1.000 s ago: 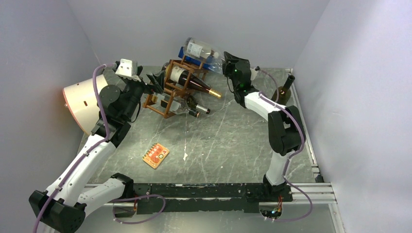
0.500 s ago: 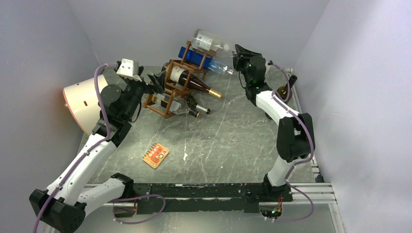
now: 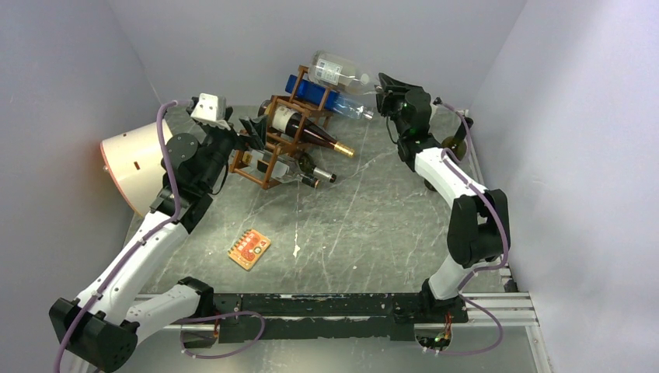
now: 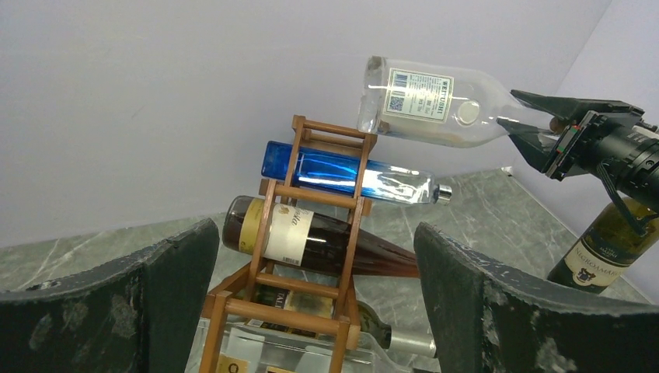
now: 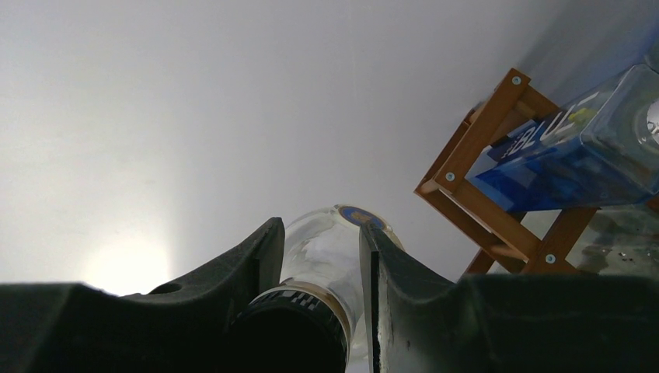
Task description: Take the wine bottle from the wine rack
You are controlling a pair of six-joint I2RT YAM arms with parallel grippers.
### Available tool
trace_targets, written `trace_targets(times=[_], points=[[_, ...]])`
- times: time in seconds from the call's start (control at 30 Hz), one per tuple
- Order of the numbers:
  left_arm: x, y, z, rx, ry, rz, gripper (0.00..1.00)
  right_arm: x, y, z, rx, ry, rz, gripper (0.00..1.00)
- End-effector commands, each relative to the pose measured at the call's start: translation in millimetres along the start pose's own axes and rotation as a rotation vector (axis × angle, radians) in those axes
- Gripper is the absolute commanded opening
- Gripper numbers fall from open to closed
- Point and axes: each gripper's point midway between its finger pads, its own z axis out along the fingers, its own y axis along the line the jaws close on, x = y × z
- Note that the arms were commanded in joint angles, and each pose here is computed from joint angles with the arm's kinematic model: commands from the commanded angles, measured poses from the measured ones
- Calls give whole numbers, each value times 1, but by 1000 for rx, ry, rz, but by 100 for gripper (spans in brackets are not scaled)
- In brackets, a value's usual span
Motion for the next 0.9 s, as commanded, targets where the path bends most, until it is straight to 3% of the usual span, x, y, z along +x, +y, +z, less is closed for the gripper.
trace_targets(times=[0.0,0.87], points=[[-10,-9,2,38,-22,-7,99,19,128,-40,-370,94,171,0],[-19,-14,-3,61,-41,-25,99,51,172,-84,-428,122,151,0]])
